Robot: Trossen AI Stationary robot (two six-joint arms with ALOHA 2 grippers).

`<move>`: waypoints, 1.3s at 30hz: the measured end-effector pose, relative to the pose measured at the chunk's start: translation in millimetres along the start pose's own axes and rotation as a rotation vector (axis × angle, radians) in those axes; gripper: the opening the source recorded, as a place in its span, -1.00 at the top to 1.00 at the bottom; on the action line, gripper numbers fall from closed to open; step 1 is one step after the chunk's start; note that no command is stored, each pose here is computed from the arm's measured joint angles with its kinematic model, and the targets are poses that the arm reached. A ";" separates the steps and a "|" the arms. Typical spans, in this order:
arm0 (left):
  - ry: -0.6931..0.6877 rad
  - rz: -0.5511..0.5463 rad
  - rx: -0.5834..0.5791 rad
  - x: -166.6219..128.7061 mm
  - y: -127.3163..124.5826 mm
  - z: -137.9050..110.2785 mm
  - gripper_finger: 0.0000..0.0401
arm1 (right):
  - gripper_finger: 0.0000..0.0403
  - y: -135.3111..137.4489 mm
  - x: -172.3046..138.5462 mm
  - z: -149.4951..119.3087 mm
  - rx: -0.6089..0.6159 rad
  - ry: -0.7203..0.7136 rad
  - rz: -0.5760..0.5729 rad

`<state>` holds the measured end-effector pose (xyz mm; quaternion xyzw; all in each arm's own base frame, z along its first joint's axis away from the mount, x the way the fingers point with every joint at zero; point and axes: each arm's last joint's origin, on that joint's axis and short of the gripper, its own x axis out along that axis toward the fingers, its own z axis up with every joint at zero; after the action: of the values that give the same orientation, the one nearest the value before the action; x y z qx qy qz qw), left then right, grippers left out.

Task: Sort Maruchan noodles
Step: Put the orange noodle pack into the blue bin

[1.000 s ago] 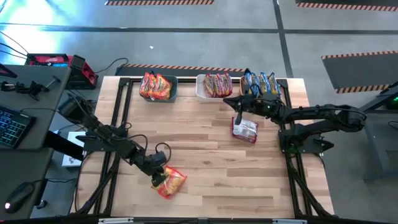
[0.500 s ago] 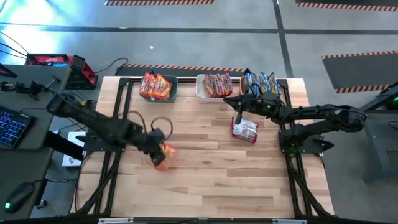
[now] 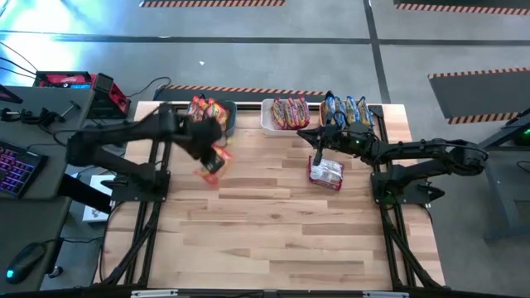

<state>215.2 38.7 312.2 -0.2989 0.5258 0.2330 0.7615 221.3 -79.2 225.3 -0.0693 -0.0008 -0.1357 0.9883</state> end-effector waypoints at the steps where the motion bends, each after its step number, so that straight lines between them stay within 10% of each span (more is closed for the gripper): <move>1: 0.004 0.020 0.001 -1.7 5.2 6.3 1.00 | 0.98 0.0 0.0 0.1 -0.001 -0.001 0.000; 23: 0.053 0.292 -0.102 26.7 129.5 169.5 1.00 | 0.98 -0.3 0.0 0.8 -0.009 -0.007 -0.008; 39: 0.135 0.430 -0.108 80.8 126.2 193.3 1.00 | 0.98 0.5 0.0 -4.2 0.020 0.045 -0.001</move>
<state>286.0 267.2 261.6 -0.2353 0.6139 0.3969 0.6405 221.3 -79.3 221.1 -0.0565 0.0201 -0.1378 0.9886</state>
